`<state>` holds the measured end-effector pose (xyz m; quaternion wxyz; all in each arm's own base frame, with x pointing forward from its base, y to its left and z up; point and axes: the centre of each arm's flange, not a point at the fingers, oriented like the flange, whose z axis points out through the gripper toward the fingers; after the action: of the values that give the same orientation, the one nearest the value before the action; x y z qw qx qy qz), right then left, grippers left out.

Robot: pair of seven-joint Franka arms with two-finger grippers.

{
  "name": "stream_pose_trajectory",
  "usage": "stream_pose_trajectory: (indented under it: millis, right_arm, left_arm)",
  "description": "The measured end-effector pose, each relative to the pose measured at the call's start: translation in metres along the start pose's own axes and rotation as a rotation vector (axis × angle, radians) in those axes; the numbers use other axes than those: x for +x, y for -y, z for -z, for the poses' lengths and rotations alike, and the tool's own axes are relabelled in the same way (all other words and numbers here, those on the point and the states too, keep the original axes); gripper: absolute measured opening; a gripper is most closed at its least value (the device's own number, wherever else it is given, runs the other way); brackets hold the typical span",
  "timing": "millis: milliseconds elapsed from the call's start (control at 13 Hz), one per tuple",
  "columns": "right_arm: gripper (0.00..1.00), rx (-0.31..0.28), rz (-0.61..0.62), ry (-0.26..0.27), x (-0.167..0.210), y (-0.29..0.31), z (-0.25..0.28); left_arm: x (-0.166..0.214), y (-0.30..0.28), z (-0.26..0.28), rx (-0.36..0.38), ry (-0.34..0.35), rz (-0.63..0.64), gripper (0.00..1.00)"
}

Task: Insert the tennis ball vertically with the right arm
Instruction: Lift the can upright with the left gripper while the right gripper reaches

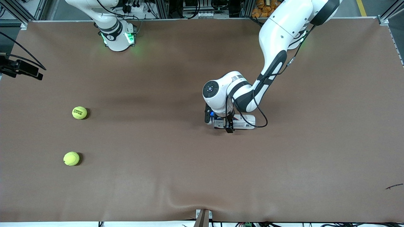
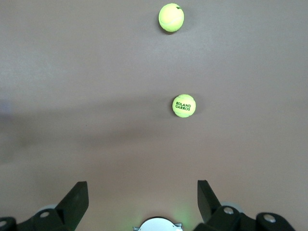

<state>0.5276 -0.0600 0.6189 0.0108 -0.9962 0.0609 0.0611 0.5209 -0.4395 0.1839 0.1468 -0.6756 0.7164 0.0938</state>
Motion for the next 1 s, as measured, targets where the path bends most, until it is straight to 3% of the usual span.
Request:
stream_pose_trajectory:
  millis: [154, 231, 309, 463, 617, 1003]
  right_arm:
    - [1.0, 0.0, 0.0, -0.002, 0.0, 0.0, 0.0]
    - [1.0, 0.0, 0.0, -0.003, 0.001, 0.0, -0.001]
    - [1.0, 0.0, 0.0, -0.003, 0.001, 0.0, -0.001]
    - [1.0, 0.0, 0.0, -0.006, 0.001, 0.0, 0.0]
    - [1.0, 0.0, 0.0, -0.008, 0.0, 0.0, 0.002]
    - [1.0, 0.003, -0.019, 0.005, -0.002, -0.011, 0.001]
  left_arm:
    - [0.002, -0.002, -0.007, -0.005, -0.002, -0.002, 1.0]
    - [0.003, -0.003, -0.009, -0.006, -0.002, -0.003, 0.93]
    - [0.003, -0.003, -0.009, -0.006, -0.003, -0.004, 0.93]
    - [0.004, -0.001, -0.006, 0.001, -0.009, -0.001, 0.77]
    - [0.003, 0.005, 0.007, 0.013, -0.03, 0.012, 0.77]
    - [0.0, 0.024, 0.076, -0.074, -0.247, 0.063, 0.76]
